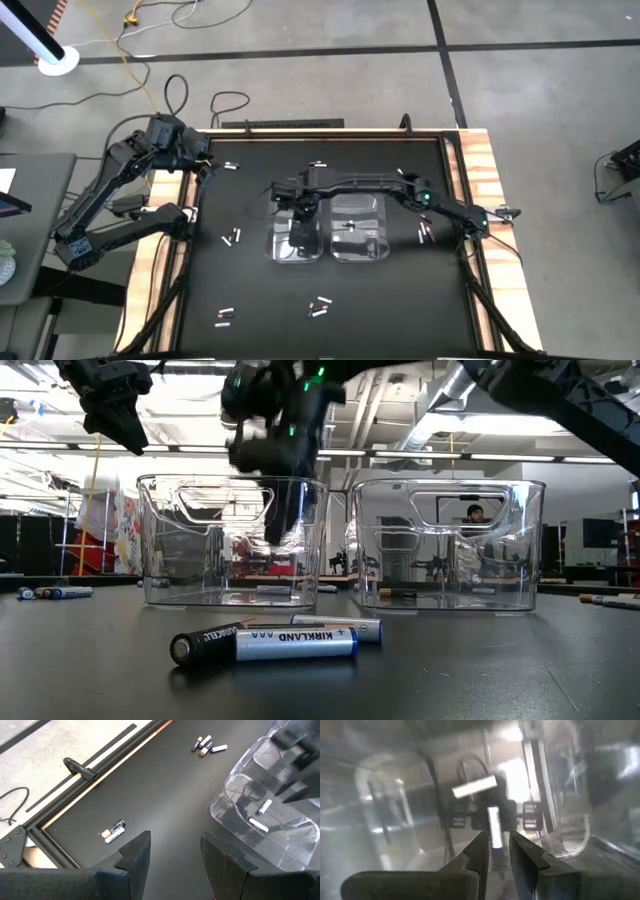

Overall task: Sort batteries
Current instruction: Put the white battery into the left transparent bin

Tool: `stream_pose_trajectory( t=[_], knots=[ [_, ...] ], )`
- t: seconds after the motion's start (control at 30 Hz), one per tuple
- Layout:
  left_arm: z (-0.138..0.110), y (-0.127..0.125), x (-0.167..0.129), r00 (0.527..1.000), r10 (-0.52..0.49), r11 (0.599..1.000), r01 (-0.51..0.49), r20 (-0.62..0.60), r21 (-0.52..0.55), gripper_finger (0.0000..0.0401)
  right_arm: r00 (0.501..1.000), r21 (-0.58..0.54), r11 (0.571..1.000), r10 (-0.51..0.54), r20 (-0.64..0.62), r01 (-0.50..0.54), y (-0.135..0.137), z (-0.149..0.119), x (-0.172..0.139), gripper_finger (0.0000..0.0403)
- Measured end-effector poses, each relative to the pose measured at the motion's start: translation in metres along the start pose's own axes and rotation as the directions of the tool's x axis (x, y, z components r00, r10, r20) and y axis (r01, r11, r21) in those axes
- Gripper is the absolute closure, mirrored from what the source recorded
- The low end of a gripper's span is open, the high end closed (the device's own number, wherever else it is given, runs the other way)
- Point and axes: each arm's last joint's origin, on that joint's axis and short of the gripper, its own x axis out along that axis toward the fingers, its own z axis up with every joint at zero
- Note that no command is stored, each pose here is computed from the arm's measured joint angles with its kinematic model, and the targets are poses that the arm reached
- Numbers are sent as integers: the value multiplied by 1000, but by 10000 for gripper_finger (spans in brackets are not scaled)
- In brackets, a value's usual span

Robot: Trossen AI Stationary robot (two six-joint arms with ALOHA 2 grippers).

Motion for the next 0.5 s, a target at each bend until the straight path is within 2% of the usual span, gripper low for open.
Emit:
stream_pose_trajectory(
  t=[0.23, 0.37, 0.5],
  knots=[
    [0, 0, 0, 1000, 0, 1000, 0, 0, -5, 232, 989, 54, 998, 6, 151, -14, -4, -3, -83, 310],
    [0, 0, 0, 1000, 0, 1000, 0, 0, -17, 232, 975, 84, 995, -74, 211, 57, -13, -15, -129, 310],
    [0, 0, 0, 1000, 0, 1000, 0, 0, -29, 232, 958, 118, 985, -153, 242, 127, -22, -33, -163, 310]
  ],
)
